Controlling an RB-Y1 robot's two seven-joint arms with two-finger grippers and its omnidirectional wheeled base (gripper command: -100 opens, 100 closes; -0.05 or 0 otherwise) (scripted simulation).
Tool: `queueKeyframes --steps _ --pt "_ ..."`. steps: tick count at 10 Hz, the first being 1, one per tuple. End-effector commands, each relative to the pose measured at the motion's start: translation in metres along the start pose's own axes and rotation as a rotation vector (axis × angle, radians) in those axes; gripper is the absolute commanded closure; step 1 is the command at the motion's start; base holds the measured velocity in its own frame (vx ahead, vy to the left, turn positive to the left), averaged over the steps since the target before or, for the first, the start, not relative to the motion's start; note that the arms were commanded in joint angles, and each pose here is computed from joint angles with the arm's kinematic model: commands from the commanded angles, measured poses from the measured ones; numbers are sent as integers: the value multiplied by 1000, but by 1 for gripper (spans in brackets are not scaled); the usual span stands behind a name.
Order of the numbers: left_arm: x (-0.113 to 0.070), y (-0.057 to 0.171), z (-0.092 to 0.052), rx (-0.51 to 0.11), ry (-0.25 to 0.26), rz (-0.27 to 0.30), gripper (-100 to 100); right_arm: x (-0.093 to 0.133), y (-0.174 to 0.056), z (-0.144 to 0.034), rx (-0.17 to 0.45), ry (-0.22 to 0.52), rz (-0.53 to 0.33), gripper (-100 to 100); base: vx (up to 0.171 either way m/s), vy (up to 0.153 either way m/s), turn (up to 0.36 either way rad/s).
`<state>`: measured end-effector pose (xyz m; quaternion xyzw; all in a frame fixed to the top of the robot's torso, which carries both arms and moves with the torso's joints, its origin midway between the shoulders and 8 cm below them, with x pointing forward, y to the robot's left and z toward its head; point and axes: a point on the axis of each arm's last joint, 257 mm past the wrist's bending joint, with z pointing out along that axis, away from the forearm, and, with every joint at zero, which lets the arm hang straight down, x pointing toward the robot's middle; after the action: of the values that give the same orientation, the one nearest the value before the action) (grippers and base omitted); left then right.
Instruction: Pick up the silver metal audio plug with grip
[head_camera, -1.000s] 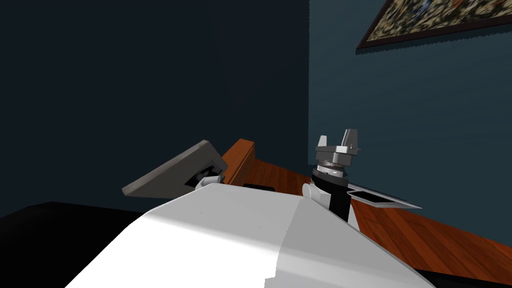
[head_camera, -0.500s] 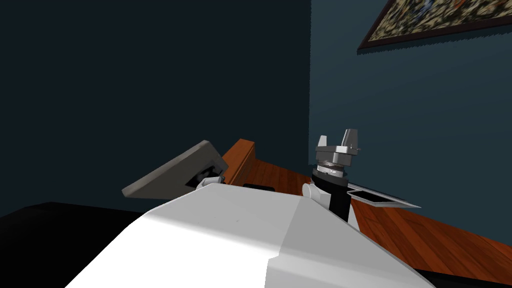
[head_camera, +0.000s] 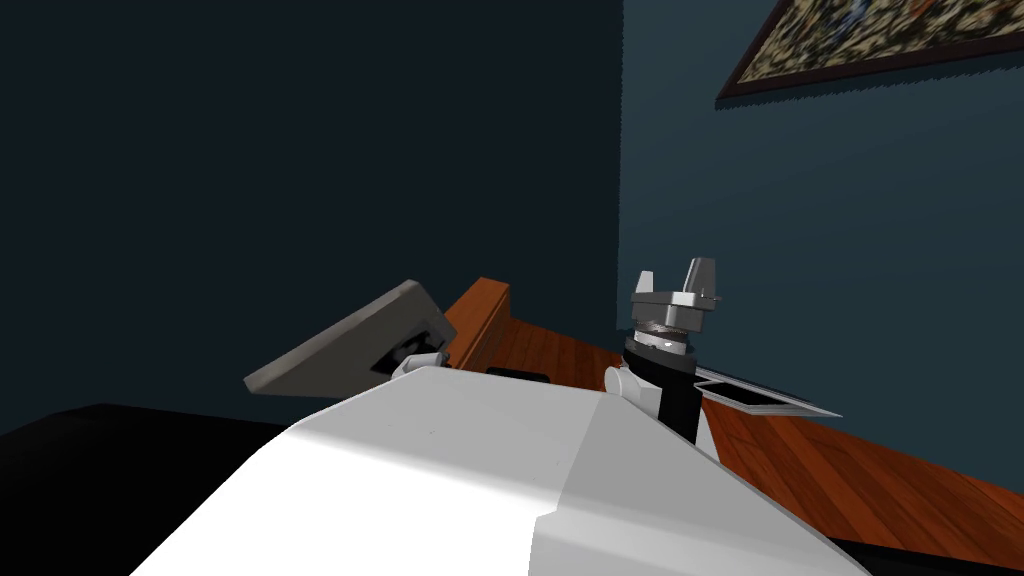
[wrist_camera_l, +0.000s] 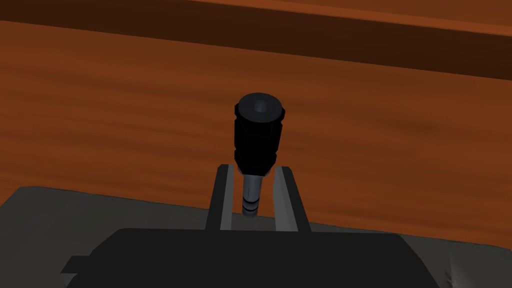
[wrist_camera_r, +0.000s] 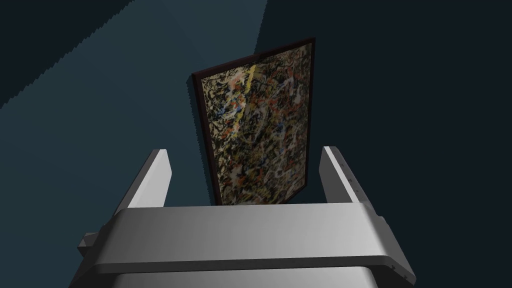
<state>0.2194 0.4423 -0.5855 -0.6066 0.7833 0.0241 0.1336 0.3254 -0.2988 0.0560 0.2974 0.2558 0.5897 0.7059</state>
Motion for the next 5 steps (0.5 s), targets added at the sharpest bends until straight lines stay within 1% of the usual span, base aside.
queueKeyframes --steps 1,3,4,5 --pt "-5 -2 -6 -2 4 4 100 0 0 0 0 0 0 0 -9 -41 38" --pt "-11 -4 -13 -2 6 9 100 0 0 0 0 0 0 0 -11 -46 27" --pt "-10 -4 -11 -1 4 7 100 0 0 0 0 0 0 0 -6 -19 7" --pt "-10 -4 -12 -2 5 8 0 0 0 0 0 0 0 0 0 0 0"
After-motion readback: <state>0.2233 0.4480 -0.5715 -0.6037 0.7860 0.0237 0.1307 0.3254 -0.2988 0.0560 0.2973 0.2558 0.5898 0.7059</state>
